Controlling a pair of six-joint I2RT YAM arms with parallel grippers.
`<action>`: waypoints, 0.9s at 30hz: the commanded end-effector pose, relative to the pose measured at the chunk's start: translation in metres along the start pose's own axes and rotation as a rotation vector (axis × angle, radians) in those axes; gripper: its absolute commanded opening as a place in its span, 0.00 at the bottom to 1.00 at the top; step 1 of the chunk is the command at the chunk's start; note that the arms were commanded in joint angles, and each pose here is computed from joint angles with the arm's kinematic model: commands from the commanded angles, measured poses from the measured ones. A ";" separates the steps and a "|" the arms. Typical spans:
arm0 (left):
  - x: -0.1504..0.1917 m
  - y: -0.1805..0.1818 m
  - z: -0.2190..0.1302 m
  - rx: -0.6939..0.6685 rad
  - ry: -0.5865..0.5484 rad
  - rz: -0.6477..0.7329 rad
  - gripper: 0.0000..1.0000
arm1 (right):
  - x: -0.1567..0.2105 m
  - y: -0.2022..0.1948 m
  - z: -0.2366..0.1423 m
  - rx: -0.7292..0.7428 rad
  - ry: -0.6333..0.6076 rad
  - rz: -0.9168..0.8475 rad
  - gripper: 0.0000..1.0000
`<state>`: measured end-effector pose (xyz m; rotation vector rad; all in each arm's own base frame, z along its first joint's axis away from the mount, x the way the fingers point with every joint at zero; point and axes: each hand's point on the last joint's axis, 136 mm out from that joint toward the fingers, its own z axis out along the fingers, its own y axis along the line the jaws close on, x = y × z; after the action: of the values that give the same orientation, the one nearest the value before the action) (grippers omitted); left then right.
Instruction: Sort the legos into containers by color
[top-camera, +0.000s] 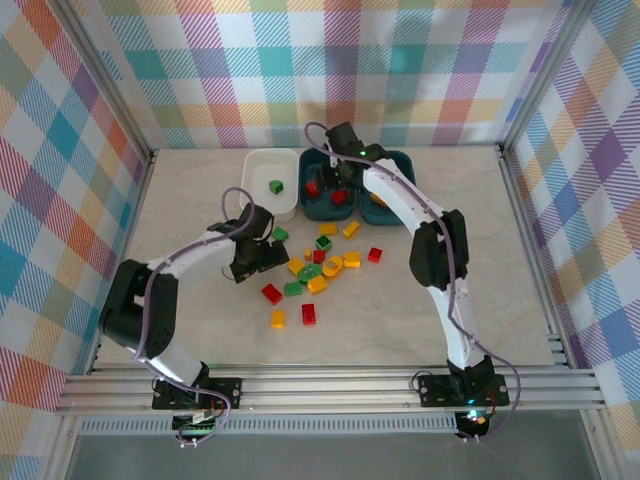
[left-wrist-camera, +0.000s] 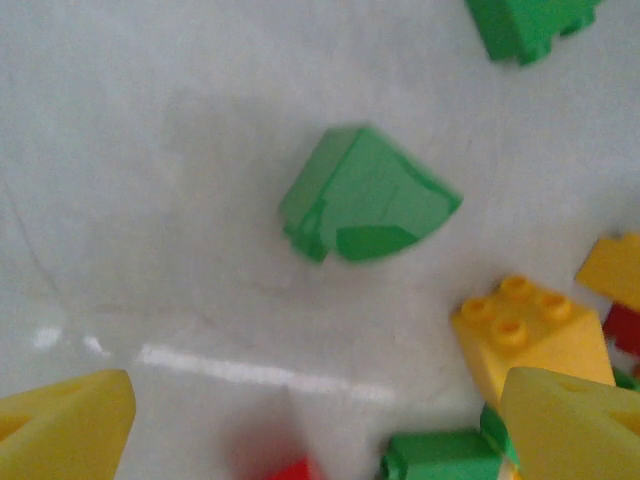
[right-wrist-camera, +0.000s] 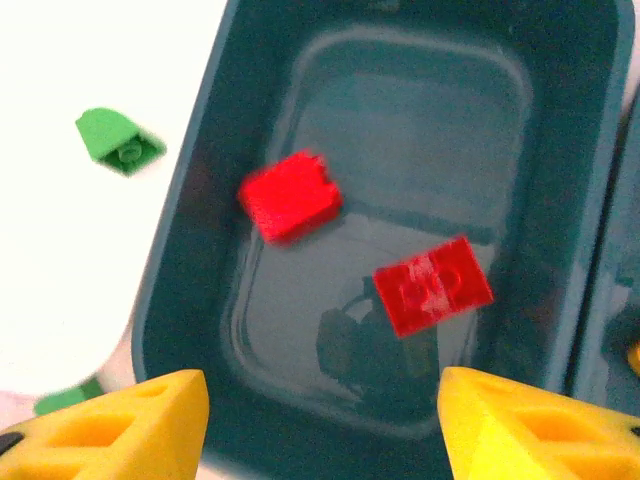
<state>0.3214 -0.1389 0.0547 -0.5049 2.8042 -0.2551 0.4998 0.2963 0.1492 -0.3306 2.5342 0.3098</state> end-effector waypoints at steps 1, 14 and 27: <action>-0.023 -0.008 0.009 -0.060 -0.043 0.090 0.90 | 0.002 0.010 -0.048 -0.067 -0.070 0.035 0.62; -0.031 -0.005 0.052 -0.184 0.033 0.179 0.63 | 0.119 -0.017 -0.117 -0.110 -0.049 0.157 0.61; -0.014 -0.008 0.040 -0.169 0.051 0.191 0.47 | 0.146 -0.025 -0.122 -0.097 -0.025 0.163 0.57</action>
<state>0.3703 -0.1383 0.0208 -0.3023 2.8573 0.0290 0.3267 0.2067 0.1544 -0.1516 2.5639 0.4631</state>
